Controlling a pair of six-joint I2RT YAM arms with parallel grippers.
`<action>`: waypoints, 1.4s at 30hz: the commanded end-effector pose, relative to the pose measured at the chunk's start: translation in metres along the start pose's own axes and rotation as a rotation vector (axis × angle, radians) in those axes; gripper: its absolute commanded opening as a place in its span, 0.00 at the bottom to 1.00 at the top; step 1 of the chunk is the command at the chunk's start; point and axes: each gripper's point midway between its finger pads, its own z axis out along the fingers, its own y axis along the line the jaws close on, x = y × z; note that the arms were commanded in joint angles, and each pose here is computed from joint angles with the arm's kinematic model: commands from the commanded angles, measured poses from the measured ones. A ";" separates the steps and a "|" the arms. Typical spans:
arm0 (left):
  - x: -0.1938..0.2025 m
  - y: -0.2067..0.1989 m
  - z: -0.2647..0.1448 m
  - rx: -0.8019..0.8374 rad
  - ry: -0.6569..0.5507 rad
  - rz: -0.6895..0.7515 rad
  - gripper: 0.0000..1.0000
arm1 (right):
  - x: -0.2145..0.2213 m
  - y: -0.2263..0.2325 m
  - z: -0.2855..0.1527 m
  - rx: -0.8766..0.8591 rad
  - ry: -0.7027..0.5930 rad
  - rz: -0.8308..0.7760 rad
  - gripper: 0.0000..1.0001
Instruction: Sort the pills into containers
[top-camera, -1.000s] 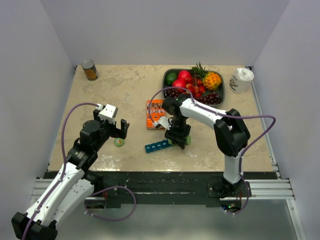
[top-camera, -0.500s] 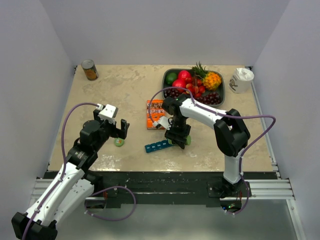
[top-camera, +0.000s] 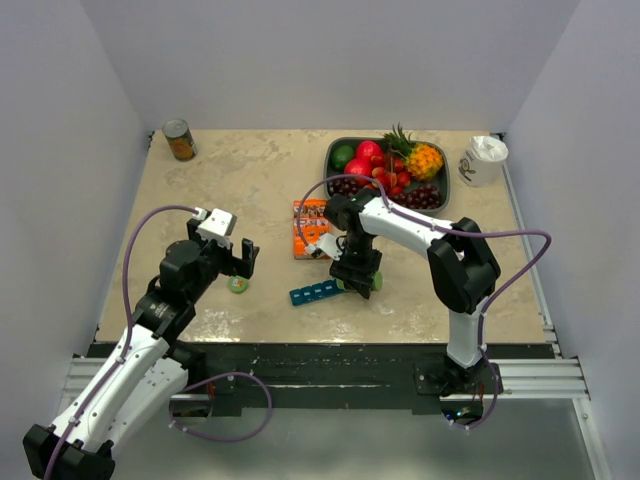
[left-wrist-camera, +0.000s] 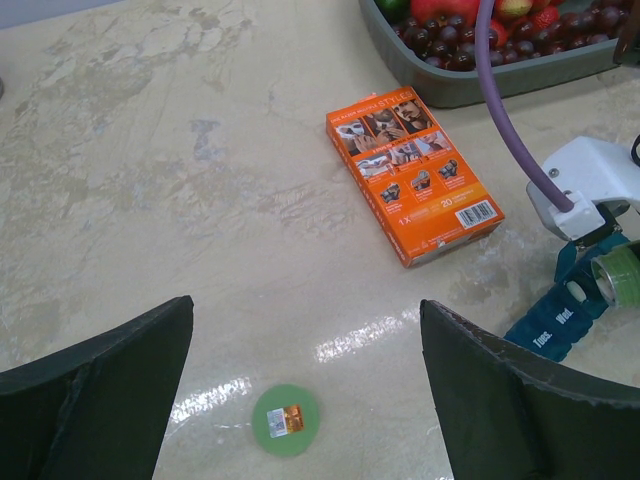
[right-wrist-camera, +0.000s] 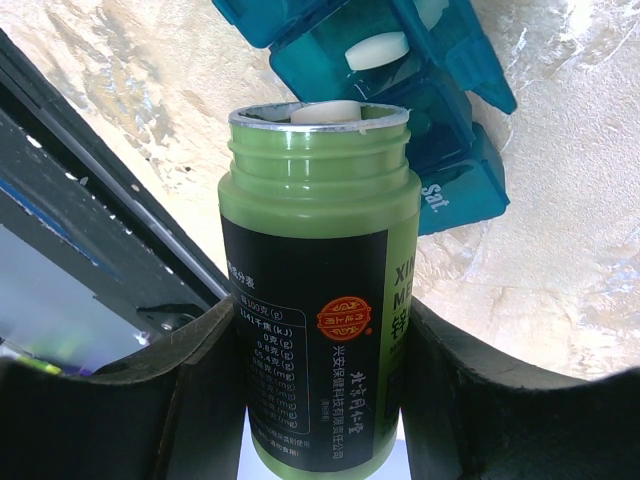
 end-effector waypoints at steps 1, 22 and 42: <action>-0.026 0.001 -0.002 -0.002 -0.079 0.006 0.99 | 0.002 0.006 -0.003 -0.013 0.005 -0.003 0.00; -0.025 0.003 -0.002 -0.009 -0.075 0.006 0.99 | -0.012 0.017 -0.029 -0.022 -0.130 -0.049 0.00; -0.023 0.002 -0.001 -0.003 -0.065 0.008 0.99 | -0.022 0.034 -0.058 -0.010 -0.356 -0.134 0.00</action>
